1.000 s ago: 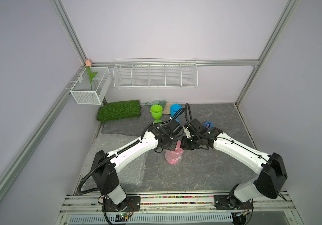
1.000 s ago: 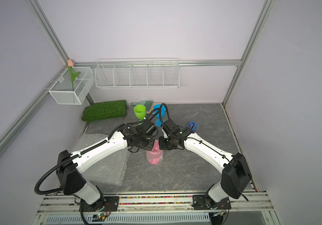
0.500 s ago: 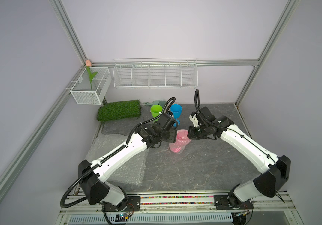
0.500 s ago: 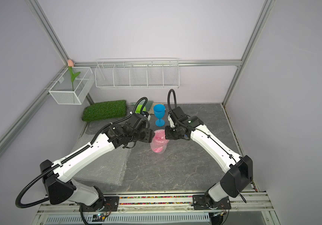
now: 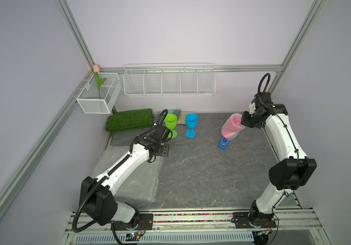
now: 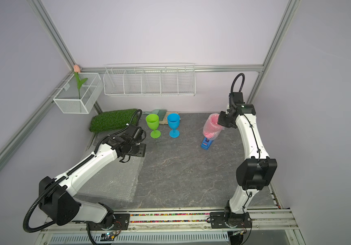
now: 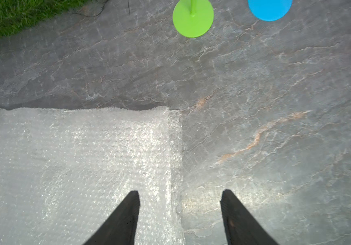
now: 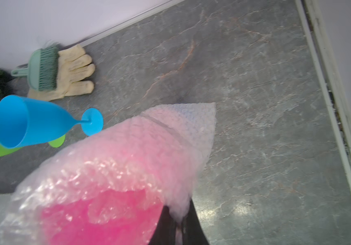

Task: Wrap wine glasses in bubble wrap
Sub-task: Place the bubble wrap at the center of the board.

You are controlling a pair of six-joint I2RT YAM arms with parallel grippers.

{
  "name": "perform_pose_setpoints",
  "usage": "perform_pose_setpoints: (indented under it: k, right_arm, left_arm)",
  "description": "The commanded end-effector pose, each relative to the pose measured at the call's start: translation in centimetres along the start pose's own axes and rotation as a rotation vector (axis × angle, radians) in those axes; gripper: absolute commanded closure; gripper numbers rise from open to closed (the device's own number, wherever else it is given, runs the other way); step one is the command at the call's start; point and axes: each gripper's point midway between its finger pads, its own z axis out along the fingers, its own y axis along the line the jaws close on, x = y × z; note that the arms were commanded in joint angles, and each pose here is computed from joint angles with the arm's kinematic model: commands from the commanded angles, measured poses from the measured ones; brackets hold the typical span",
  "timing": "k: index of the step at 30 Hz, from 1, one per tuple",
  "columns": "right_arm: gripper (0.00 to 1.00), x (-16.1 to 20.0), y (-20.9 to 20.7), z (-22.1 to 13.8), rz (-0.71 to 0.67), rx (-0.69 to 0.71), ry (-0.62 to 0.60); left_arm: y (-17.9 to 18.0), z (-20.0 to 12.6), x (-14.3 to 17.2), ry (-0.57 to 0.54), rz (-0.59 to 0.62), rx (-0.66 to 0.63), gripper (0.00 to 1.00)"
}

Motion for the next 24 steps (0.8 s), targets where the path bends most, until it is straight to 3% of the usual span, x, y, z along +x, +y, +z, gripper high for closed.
perform_pose_setpoints:
  k: [1,9,17,20,24]
  right_arm:
    - [0.93,-0.8,-3.3,1.0,0.005,0.071,0.054]
    - [0.93,-4.2,-7.4,6.2,0.063,0.125,0.112]
    - [0.93,-4.6,-9.4,10.0,0.068,0.163,0.155]
    - [0.84,-4.8,-9.3,10.4,0.075,0.153,0.148]
    - [0.59,-5.8,-9.0,9.0,0.080,0.149,0.102]
  left_arm:
    - [1.2,0.5,1.0,0.033,0.010,-0.016,0.37]
    - [3.0,2.6,1.9,0.079,0.009,-0.041,0.38]
    - [3.2,3.7,2.3,0.095,0.013,-0.050,0.38]
    - [3.1,4.0,2.5,0.106,0.016,-0.044,0.38]
    - [3.1,4.0,2.5,0.112,0.024,-0.044,0.38]
